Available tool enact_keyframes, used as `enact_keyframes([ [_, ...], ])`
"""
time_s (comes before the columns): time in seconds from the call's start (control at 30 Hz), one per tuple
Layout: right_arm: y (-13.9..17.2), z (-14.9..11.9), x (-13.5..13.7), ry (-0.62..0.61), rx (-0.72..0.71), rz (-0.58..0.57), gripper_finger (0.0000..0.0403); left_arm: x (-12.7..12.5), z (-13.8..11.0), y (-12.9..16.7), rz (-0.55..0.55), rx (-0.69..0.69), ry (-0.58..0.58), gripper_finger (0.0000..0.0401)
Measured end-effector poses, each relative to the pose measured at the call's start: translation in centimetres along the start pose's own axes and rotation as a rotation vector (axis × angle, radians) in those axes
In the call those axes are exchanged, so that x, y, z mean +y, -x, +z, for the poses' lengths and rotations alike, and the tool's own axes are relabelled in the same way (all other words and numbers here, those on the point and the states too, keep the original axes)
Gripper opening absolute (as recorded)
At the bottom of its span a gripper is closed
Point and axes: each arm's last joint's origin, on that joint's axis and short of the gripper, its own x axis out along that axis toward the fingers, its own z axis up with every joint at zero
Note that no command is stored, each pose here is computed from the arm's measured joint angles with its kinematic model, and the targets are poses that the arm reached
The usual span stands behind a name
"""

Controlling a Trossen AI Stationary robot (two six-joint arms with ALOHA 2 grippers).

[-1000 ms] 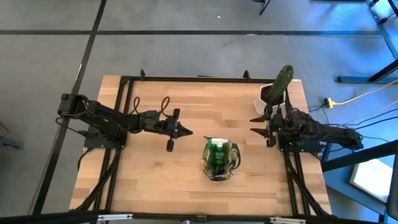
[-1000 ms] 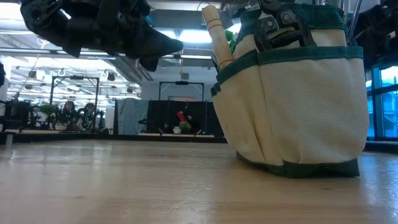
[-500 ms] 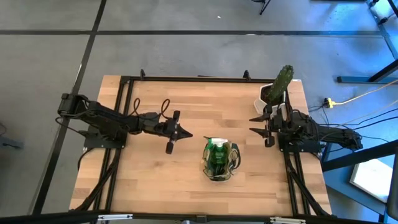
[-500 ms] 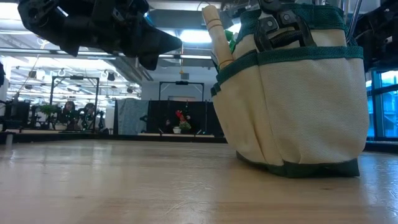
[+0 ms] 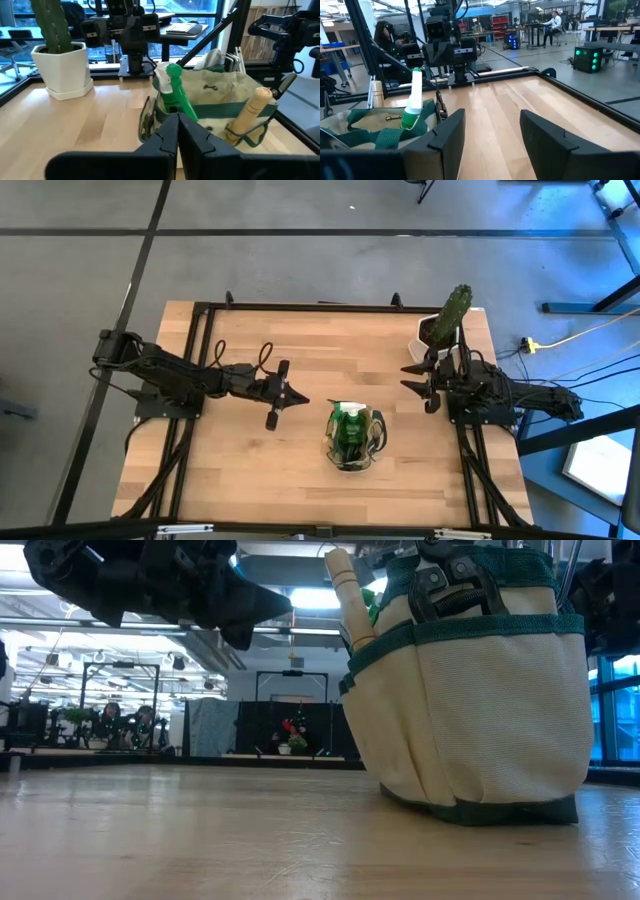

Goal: Pick & Place Garden tools in Gardening bag
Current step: Return to Home Position

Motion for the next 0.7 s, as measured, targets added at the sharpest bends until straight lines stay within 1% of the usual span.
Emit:
enact_keyframes([
  [0.17, 0.0, 0.0, 0.0, 0.000, 0.000, -0.001, 0.0192, -0.1, 0.1, 0.0, -0.003, -0.014, -0.028, 0.0008],
  [0.33, 0.0, 0.0, 0.0, 0.000, 0.000, -0.001, 0.0192, -0.1, 0.2, 0.0, -0.005, -0.024, -0.024, 0.0006],
  [0.43, 0.0, 0.0, 0.0, 0.000, 0.000, -0.001, 0.0192, 0.2, 0.7, 0.4, -0.034, -0.024, -0.024, 0.0004],
  [0.53, 0.0, 0.0, 0.0, 0.000, 0.000, -0.001, 0.0192, 0.3, 1.3, 1.3, -0.071, -0.004, -0.045, 0.0005],
  [0.63, 0.0, 0.0, 0.0, 0.000, 0.001, 0.000, 0.0193, 0.2, 2.5, 2.8, -0.067, -0.003, -0.085, 0.0007],
  [0.7, 0.0, 0.0, 0.0, 0.000, 0.001, 0.000, 0.0193, -0.3, 3.2, 3.8, -0.045, -0.011, -0.115, 0.0008],
])
